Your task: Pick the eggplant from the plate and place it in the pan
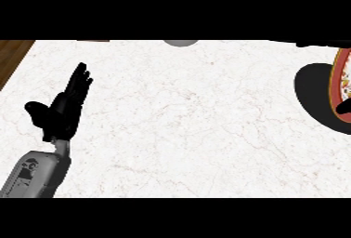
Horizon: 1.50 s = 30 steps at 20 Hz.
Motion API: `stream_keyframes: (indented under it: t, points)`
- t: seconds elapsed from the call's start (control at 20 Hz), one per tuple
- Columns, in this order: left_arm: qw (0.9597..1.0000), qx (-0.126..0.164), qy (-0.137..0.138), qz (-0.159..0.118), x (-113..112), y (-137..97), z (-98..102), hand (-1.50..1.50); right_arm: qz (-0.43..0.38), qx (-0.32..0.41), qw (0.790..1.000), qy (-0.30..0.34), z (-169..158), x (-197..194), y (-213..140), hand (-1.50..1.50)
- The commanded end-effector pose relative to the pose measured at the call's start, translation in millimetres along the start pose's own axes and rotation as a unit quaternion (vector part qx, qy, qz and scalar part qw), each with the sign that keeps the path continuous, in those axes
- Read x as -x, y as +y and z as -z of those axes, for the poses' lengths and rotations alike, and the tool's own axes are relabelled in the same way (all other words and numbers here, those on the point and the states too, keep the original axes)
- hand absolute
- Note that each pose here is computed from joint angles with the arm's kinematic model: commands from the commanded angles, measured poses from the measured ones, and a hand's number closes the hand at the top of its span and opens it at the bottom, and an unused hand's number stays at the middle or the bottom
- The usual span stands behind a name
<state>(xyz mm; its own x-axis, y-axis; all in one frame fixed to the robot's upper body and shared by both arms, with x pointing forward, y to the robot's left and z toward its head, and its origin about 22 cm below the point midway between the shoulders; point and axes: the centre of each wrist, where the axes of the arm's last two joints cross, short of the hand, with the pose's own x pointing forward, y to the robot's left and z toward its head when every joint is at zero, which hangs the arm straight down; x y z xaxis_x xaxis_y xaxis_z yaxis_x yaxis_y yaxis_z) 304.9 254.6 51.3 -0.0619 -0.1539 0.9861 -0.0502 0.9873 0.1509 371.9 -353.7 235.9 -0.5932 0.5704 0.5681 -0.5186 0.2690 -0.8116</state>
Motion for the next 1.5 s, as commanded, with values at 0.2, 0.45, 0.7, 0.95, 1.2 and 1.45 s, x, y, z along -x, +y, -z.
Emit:
stream_keyframes:
  t: [0.2,0.45,0.7,0.95,1.2,1.45]
  points:
    - [0.9999,-0.012,0.005,0.003,0.4,28.0,-2.4,0.0,-0.016,-0.076,0.994,-0.076,56.4,-16.0,-2.4,-1.5]
    - [0.9998,-0.018,-0.004,0.007,4.0,12.2,-7.2,0.0,0.015,-0.138,0.986,-0.092,76.4,-24.6,4.7,-1.5]
    - [0.9996,-0.026,0.003,0.007,8.4,7.7,0.3,0.0,0.023,-0.172,0.978,-0.115,87.0,-27.0,45.1,-1.5]
    - [0.9997,-0.02,0.012,0.0,9.7,28.4,-16.9,0.0,-0.003,-0.175,0.983,-0.049,87.4,-23.4,42.1,-1.5]
    - [0.9998,-0.016,0.008,0.004,-6.4,17.1,-7.1,0.0,-0.009,-0.162,0.986,-0.036,89.2,-31.6,47.6,-1.5]
    - [0.9997,-0.019,0.014,-0.004,5.6,10.0,3.7,0.0,-0.037,-0.178,0.983,0.003,85.2,-11.1,60.5,-1.5]
